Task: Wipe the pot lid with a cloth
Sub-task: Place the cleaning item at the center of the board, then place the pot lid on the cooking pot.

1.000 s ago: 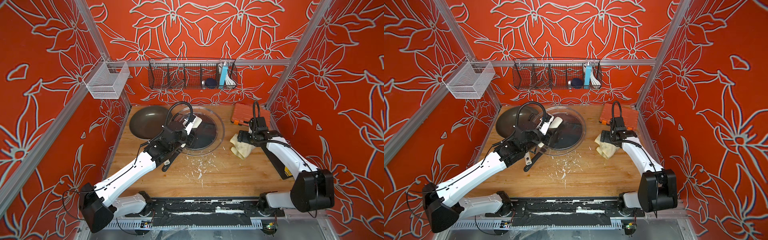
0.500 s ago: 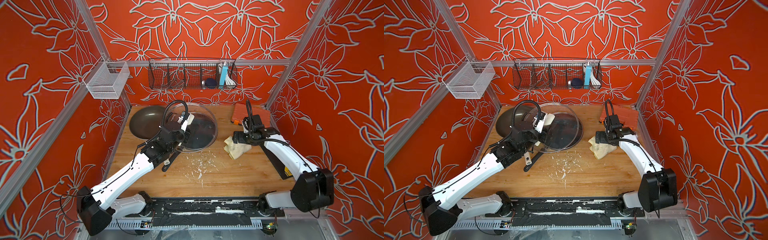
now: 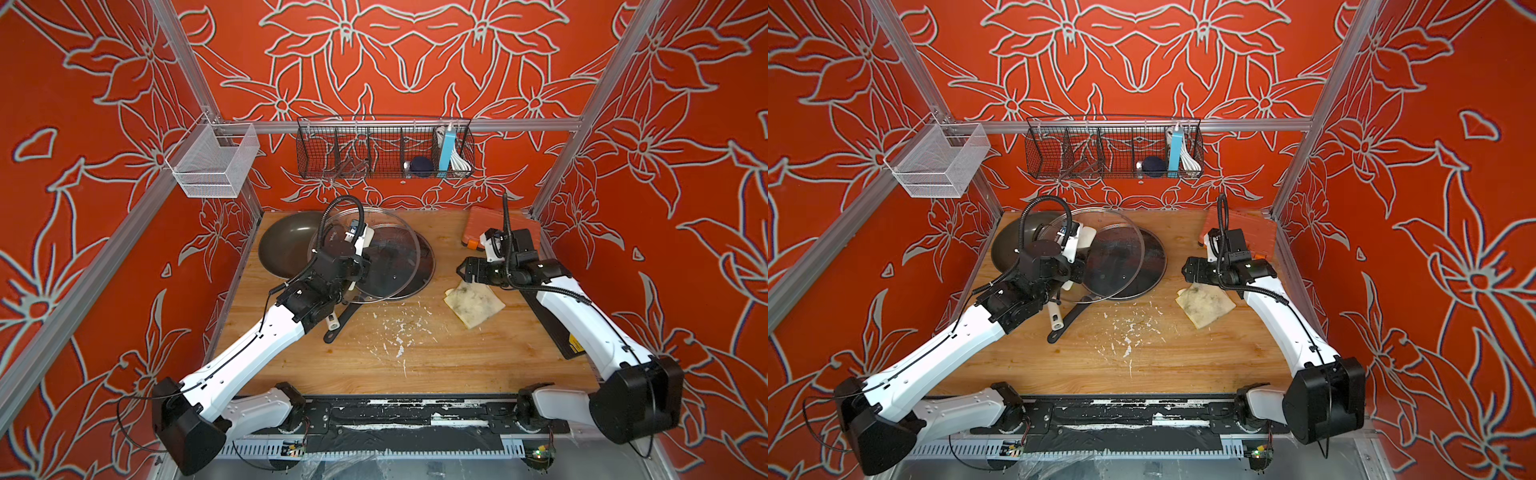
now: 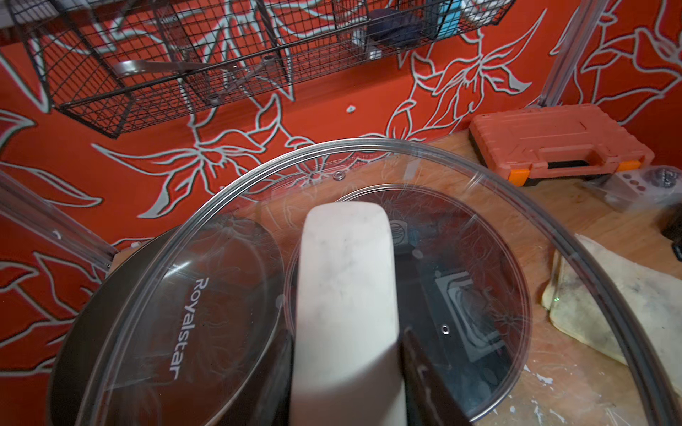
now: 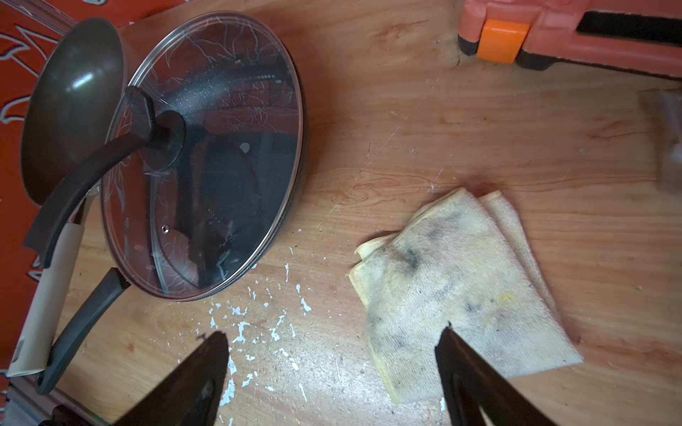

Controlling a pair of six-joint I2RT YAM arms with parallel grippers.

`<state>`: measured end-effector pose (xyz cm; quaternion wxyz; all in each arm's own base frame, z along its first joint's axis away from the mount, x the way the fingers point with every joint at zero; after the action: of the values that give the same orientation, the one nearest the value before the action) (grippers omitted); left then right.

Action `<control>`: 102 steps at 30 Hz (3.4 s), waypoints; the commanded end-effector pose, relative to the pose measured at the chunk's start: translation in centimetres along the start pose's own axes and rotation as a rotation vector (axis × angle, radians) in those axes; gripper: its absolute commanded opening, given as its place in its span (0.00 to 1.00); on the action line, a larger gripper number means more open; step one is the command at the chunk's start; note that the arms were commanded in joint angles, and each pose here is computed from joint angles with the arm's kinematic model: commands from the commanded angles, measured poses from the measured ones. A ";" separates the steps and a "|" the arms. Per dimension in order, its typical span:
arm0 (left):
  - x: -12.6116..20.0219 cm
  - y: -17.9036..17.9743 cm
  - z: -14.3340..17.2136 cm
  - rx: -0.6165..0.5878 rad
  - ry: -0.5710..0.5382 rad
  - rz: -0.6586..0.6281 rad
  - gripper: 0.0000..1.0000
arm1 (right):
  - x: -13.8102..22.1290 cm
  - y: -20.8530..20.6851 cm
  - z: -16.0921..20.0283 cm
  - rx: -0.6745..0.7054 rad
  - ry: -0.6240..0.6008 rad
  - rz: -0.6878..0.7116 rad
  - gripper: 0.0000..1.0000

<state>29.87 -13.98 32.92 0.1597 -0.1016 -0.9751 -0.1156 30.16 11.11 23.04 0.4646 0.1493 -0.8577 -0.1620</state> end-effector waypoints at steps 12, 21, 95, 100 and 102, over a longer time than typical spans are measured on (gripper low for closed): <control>1.6 8.8 -2.4 0.287 -0.167 -0.286 0.00 | 2.3 8.6 -1.9 0.415 -0.045 -0.179 0.89; -0.9 13.1 -0.5 0.362 -0.123 -0.392 0.00 | 4.1 14.9 -2.6 0.582 -0.165 -0.375 0.90; -15.6 22.9 10.1 0.296 -0.013 -0.545 0.00 | 3.2 17.9 -4.4 0.606 -0.327 -0.413 0.89; -15.3 22.3 9.4 0.293 0.000 -0.491 0.00 | 3.3 17.9 -4.5 0.600 -0.334 -0.414 0.89; -15.1 22.2 9.2 0.292 0.001 -0.482 0.00 | 3.1 18.0 -4.6 0.594 -0.334 -0.418 0.89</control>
<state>45.84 6.75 19.20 0.2150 0.1588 -0.9630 -0.0333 30.52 25.37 33.84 0.2305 0.4197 -0.8778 -0.0146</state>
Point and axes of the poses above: each gripper's point midway between its finger pads, its own x axis back along the fingers, its own y axis along the line the jaws close on, z = x × y, the point moved 5 cm from there along x, back along the fingers, and after that the axes turned 4 degrees about -x, right-handed, at the moved point
